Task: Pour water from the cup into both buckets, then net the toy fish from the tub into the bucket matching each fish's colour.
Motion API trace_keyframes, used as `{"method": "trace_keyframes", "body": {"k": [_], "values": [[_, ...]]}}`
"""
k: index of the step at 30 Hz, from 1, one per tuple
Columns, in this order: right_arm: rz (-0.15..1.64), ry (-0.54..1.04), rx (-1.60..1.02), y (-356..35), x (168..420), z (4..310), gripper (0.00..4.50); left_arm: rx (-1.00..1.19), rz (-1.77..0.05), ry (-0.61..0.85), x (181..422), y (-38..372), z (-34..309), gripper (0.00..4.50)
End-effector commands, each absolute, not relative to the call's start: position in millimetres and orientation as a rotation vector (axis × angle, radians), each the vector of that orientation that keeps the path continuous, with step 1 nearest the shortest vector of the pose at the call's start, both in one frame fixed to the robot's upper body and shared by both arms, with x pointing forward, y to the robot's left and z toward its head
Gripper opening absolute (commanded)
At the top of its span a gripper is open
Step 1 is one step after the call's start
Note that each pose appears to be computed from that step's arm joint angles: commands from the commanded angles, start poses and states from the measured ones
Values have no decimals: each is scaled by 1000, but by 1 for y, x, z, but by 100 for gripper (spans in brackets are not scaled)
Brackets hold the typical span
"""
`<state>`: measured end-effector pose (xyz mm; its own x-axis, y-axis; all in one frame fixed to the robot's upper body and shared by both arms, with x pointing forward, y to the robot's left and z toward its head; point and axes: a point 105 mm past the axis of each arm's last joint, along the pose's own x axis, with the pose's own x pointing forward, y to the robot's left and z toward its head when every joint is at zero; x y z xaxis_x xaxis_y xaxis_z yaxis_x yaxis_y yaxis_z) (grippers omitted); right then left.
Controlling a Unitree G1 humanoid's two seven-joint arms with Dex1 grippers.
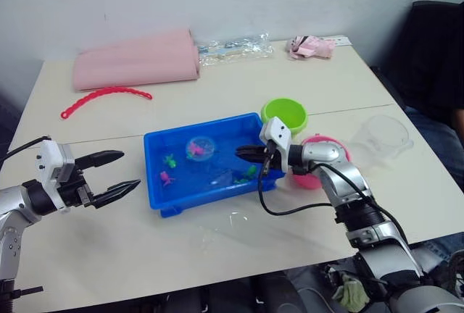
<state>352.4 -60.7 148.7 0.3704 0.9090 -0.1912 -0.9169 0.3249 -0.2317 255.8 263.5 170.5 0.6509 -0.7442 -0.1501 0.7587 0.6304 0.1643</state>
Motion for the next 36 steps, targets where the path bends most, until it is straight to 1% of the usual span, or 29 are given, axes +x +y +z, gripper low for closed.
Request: {"method": "trace_keyframes", "body": {"k": [1, 9, 13, 15, 18, 21, 23, 25, 29, 31, 34, 36], "values": [[1199, -57, -322, -77, 340, 173, 0, 234, -873, 27, 254, 260, 179, 447], [1147, -77, -316, -113, 312, 187, 0, 216, -976, -11, 261, 231, 186, 447], [1080, -104, -307, -131, 301, 199, 0, 197, -1056, -42, 267, 208, 193, 447], [1064, -92, -276, -141, 291, 206, 0, 147, -1111, -54, 269, 193, 199, 447], [1015, -83, -271, -154, 281, 215, 0, 84, -1181, -59, 270, 177, 205, 447], [944, -88, -261, -169, 273, 225, 0, 67, -1263, -40, 267, 161, 205, 447], [875, -91, -273, -189, 264, 230, 0, 69, -1310, -49, 268, 150, 205, 447], [790, -85, -278, -209, 257, 230, 0, 68, -1360, -47, 267, 141, 202, 447], [673, -59, -296, -240, 244, 220, 0, 53, -1406, -41, 266, 132, 195, 447], [602, -25, -336, -261, 234, 210, 0, 71, -1432, -56, 267, 128, 195, 447], [518, -12, -361, -282, 226, 201, 0, 99, -1461, -91, 269, 123, 199, 447], [513, 32, -442, -290, 219, 189, 0, 112, -1475, -96, 271, 123, 201, 447]]}}
